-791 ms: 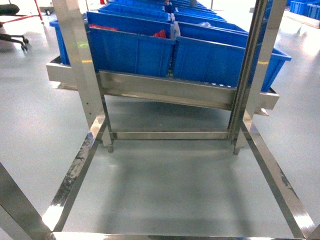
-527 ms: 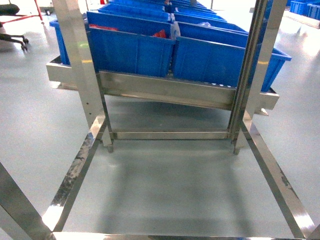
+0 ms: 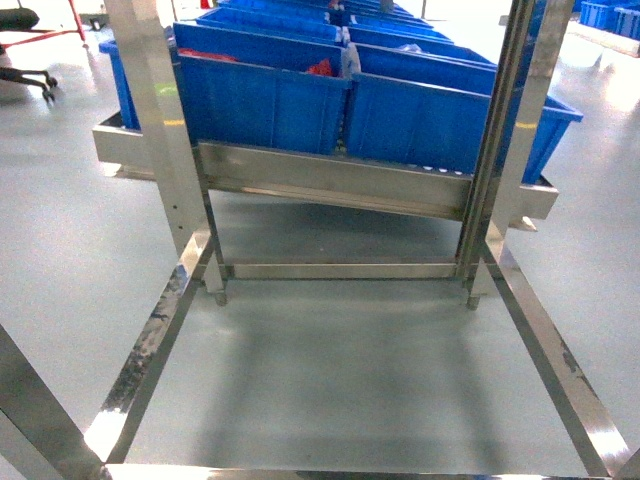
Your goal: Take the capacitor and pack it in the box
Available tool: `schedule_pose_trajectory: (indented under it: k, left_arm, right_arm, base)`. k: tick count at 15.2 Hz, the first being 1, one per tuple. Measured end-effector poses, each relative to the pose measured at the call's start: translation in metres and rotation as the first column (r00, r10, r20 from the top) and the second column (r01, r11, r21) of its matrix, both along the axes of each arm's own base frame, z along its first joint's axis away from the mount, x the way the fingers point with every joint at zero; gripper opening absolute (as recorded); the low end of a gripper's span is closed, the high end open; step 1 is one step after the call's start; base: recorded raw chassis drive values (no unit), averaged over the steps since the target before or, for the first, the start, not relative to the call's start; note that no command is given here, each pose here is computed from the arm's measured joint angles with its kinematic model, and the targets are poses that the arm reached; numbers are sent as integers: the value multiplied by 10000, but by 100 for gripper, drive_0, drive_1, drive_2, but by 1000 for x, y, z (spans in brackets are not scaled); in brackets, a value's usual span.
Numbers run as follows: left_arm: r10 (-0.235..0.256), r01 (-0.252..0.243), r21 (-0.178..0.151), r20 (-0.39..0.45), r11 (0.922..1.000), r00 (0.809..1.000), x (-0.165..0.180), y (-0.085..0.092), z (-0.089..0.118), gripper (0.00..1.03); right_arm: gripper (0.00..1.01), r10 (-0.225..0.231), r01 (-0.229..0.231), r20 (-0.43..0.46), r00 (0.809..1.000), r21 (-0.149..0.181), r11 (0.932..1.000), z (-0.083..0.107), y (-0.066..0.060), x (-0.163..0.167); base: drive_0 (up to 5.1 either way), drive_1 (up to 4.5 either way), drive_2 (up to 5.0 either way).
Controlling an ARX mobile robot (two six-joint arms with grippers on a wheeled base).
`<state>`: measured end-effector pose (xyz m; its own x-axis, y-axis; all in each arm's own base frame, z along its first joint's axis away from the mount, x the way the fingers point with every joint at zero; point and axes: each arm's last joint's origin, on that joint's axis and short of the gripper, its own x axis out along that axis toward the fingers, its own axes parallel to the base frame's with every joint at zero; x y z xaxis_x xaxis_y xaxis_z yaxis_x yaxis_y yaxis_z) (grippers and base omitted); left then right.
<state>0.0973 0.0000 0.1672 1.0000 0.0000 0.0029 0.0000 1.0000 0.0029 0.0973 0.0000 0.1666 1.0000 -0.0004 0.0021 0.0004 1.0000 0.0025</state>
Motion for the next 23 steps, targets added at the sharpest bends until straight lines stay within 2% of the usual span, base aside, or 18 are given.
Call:
schedule_pose_trajectory:
  k: [23]
  left_arm:
    - [19,-19,-8,0,10000,10000,0,0,0,98]
  right_arm:
    - [98,11,-11,-8,10000,-11,10000,0,0,0]
  base:
    - [0,0,0]
